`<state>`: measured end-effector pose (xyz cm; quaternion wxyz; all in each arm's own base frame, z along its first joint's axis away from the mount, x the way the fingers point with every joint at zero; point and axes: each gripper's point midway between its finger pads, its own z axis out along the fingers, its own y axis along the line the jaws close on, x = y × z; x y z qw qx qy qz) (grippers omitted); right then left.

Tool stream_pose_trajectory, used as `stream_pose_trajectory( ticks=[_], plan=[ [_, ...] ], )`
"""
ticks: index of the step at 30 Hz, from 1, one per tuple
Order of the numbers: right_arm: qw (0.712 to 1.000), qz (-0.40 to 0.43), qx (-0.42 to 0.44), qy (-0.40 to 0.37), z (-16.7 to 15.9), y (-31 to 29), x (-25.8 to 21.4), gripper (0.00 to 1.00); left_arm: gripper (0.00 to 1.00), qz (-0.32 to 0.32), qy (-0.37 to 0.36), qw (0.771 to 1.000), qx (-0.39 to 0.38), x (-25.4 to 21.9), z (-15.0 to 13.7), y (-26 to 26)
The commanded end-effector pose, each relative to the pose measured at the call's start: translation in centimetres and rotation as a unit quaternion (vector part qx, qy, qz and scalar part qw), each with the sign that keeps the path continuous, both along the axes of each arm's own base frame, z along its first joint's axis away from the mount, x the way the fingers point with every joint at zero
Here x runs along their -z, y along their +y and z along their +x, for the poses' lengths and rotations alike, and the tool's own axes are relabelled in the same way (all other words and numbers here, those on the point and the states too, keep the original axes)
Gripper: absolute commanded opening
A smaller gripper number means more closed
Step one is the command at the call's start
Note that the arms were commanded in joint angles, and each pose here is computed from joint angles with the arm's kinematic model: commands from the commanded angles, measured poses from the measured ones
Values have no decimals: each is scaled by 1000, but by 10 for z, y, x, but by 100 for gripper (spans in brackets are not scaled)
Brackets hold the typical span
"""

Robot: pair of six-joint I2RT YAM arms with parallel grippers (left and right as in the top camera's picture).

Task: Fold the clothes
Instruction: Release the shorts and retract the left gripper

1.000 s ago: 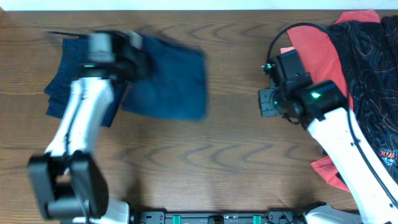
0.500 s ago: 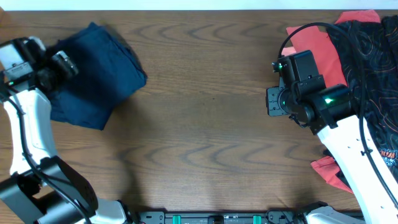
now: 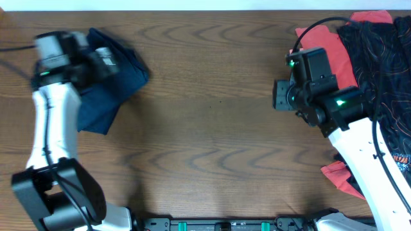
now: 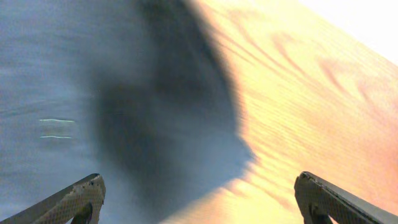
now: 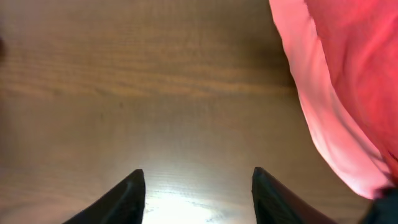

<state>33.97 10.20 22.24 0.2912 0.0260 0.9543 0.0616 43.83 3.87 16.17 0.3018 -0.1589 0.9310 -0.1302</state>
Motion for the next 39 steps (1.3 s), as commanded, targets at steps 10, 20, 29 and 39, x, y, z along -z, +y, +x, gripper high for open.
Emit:
stream_pose_trajectory(
  ticks=[10,20,29,39],
  plan=[
    [976,40,51,208,-23,-54,75,99,98,64,284,939,184,51,-141,-123],
    [973,31,65,218,-69,-78,51,99,98,68,326,926,177,26,-202,-115],
    [998,11,29,-57,-95,-74,5,99,98,110,5,983,149,-29,-215,-108],
    [983,14,39,-178,-153,-86,0,99,98,65,-218,965,128,-91,-250,-98]
  ],
)
